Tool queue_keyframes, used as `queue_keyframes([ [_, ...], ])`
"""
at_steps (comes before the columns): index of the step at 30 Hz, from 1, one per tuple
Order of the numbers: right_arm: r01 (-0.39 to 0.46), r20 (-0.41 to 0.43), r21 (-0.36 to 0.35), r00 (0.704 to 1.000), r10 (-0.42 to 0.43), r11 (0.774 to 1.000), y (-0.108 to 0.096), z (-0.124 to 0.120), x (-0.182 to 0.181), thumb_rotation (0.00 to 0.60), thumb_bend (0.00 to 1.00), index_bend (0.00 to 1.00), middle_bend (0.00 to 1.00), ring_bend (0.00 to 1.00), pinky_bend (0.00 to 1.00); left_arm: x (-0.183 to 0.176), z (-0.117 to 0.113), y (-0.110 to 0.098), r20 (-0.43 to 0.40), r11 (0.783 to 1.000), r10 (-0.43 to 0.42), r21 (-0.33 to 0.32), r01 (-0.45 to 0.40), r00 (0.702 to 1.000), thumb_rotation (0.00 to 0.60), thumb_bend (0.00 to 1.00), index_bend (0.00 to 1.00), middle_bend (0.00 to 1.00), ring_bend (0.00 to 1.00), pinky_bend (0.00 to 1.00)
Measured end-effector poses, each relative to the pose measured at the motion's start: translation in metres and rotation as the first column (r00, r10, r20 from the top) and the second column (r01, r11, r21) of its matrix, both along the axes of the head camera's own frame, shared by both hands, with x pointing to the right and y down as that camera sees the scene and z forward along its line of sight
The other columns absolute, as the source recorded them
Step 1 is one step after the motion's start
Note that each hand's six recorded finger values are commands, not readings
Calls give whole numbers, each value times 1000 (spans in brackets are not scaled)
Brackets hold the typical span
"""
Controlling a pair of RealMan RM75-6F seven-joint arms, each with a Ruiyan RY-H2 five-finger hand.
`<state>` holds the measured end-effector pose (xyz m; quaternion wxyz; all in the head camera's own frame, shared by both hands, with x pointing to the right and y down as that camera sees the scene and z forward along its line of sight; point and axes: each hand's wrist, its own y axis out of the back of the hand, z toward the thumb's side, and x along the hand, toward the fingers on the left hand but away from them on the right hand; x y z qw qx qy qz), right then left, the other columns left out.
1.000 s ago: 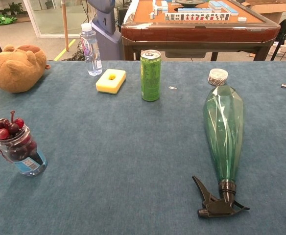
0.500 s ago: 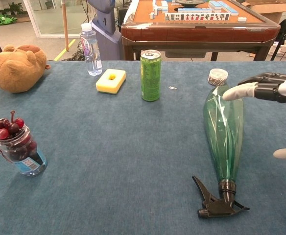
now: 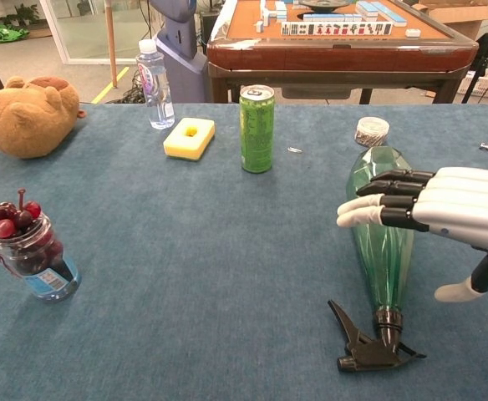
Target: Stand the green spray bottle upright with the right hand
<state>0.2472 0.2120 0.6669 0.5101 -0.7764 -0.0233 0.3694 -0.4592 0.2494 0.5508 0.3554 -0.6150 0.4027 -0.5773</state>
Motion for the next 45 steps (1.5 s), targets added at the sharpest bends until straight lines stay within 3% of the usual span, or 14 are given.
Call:
queue_keyframes([
  [9,42,16,33,999,-42,999,6,23,-23,600,42,102,95,0,0,-3,1,1,4,1000,-7,-3,7,1000,600,333,0,0,0,3],
  [17,36,55,47,998,-38,998,-4,35,-51,600,43,102,96,0,0,-6,1,3,6,1000,-14,-6,14,1000,600,333,0,0,0,3],
  [22,10,58,33,998,-12,999,-17,43,-66,600,130,112,102,0,0,-8,2,4,8,1000,-19,-7,19,1000,600,333,0,0,0,3],
  [30,15,25,11,1000,-15,1000,-25,48,-71,600,257,332,176,0,0,-11,3,5,10,1000,-26,-10,26,1000,600,333,0,0,0,3],
  [45,17,-29,-4,999,-17,1000,-28,56,-62,600,276,509,288,74,0,-11,5,6,11,1000,-26,-15,27,1000,600,333,0,0,0,3],
])
